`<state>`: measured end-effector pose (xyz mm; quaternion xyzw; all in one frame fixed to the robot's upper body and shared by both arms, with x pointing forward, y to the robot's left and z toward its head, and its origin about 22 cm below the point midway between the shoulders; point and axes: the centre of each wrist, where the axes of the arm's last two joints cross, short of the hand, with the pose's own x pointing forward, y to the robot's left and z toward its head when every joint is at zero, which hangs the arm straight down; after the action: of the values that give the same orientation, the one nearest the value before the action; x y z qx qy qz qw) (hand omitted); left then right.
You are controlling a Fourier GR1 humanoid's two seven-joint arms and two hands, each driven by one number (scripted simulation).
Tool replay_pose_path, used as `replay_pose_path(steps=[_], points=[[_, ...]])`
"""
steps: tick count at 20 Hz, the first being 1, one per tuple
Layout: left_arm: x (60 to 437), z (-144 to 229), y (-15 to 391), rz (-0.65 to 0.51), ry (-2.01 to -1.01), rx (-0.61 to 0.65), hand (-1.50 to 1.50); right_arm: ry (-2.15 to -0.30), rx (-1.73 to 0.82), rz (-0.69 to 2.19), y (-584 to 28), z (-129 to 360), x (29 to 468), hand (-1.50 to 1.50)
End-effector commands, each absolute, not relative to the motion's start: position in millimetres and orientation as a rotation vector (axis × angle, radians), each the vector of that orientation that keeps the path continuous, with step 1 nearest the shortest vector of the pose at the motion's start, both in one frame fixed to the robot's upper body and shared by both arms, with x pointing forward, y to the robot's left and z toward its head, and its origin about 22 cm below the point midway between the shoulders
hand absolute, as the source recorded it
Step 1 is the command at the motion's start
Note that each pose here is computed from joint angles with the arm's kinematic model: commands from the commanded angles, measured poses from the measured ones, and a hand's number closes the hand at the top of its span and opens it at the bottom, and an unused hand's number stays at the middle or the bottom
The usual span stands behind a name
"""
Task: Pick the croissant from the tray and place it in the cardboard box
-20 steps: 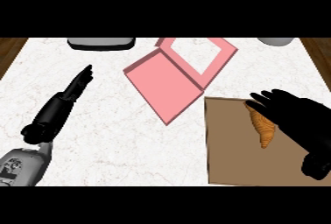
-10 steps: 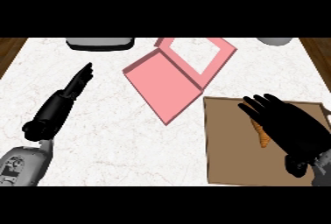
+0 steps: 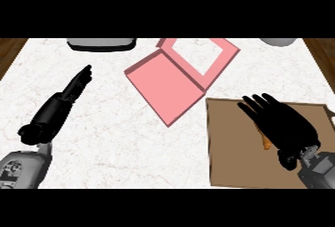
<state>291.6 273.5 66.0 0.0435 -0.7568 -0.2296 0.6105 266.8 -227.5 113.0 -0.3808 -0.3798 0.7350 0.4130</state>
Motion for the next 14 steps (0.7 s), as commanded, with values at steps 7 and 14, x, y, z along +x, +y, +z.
replay_pose_path(steps=[7,14], points=[[294,64,268,-0.532,-1.754,0.096,0.0,-0.912,-0.992,1.847,-250,82,276,-1.5],[282,52,272,-0.528,-1.738,0.093,0.0,-0.904,-0.947,1.848,-253,66,280,-1.5]])
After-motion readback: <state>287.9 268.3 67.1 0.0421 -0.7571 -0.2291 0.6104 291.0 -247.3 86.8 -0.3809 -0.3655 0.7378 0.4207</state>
